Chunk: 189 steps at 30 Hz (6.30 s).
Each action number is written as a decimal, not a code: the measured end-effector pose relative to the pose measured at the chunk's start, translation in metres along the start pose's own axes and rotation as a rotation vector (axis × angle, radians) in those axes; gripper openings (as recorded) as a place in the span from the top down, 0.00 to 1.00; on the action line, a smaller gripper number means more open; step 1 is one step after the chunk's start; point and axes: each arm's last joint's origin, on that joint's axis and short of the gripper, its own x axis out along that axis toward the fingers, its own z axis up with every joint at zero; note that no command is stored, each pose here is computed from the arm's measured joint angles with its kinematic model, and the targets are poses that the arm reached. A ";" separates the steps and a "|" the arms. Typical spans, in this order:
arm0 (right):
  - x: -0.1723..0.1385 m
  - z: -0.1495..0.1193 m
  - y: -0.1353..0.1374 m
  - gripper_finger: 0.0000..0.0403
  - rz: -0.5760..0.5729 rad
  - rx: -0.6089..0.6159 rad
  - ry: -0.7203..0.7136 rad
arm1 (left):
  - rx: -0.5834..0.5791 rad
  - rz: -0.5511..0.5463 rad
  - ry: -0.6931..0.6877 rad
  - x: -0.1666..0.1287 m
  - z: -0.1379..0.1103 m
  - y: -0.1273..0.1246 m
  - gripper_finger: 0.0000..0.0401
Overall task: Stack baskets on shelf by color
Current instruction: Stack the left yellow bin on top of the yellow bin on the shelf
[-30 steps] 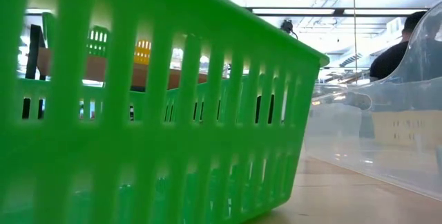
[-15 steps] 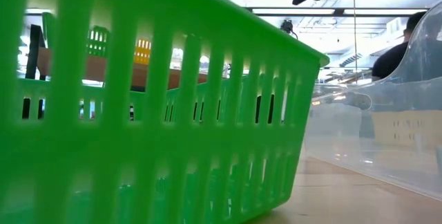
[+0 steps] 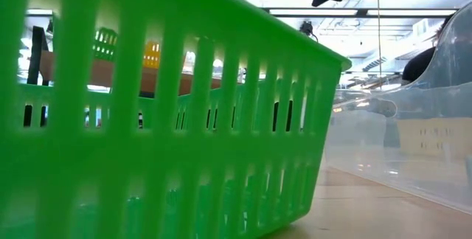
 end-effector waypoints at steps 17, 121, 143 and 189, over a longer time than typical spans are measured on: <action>0.000 0.000 0.000 0.24 0.000 0.003 0.002 | 0.026 -0.034 -0.088 -0.019 0.009 -0.002 0.98; 0.000 -0.003 0.000 0.24 0.003 0.031 0.031 | -0.069 0.045 0.227 0.072 0.041 -0.019 0.77; 0.000 -0.004 0.000 0.24 0.001 0.015 0.045 | -0.095 0.034 0.203 0.072 0.043 -0.020 0.89; 0.000 -0.004 0.000 0.24 -0.010 0.086 0.040 | 0.118 -0.002 0.222 0.066 0.042 -0.019 0.86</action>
